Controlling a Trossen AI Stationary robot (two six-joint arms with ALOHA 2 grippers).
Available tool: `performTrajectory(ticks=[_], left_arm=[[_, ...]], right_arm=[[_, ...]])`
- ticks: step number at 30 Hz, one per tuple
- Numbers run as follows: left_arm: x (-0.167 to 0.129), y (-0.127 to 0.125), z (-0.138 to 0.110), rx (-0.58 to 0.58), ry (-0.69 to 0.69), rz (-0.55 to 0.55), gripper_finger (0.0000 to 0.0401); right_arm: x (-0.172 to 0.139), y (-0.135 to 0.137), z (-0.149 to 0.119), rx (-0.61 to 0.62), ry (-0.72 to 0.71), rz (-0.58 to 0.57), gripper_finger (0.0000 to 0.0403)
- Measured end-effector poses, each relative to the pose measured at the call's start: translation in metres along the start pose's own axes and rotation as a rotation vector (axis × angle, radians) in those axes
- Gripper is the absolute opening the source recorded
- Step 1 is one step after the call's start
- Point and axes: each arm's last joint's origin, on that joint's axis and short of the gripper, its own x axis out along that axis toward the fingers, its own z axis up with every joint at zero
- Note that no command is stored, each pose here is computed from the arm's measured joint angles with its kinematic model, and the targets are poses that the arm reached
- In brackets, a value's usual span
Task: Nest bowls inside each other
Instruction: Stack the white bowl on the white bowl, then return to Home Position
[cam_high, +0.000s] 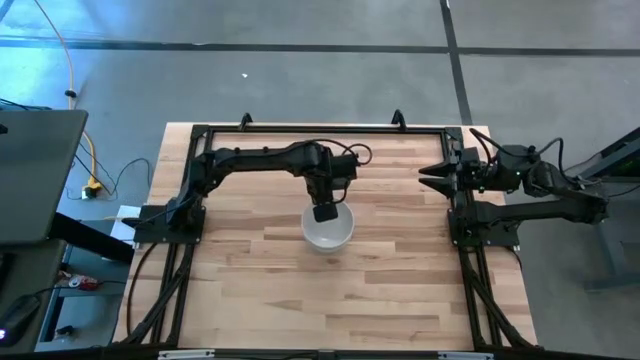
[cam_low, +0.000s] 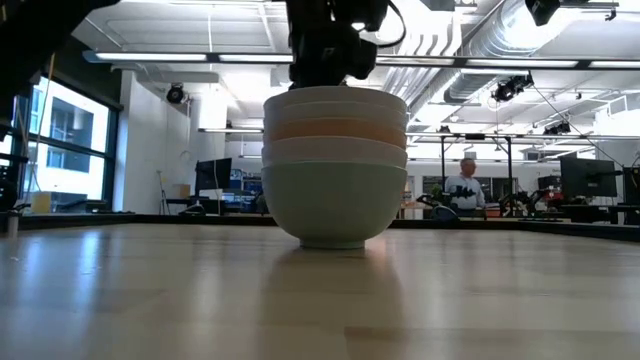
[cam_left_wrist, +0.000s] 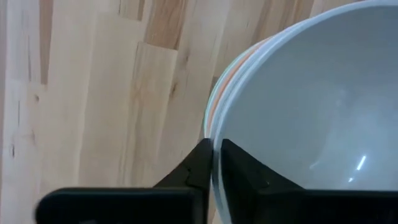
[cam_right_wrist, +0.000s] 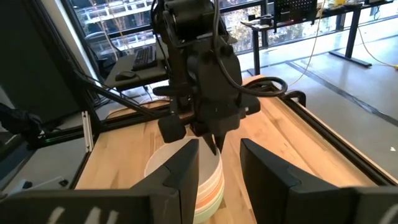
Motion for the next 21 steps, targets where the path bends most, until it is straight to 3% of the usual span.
performTrajectory(ticks=[12,21], left_arm=[[-0.035,-0.008,0.008,0.084,-0.145,-0.019,0.0146],[-0.095,-0.028,0.016,0.306,-0.378,-0.129,0.0173]], right_arm=[[0.0,0.0,0.0,0.0,0.0,0.001,0.011],[0.0,0.002,0.001,-0.008,-0.002,0.059,0.011]])
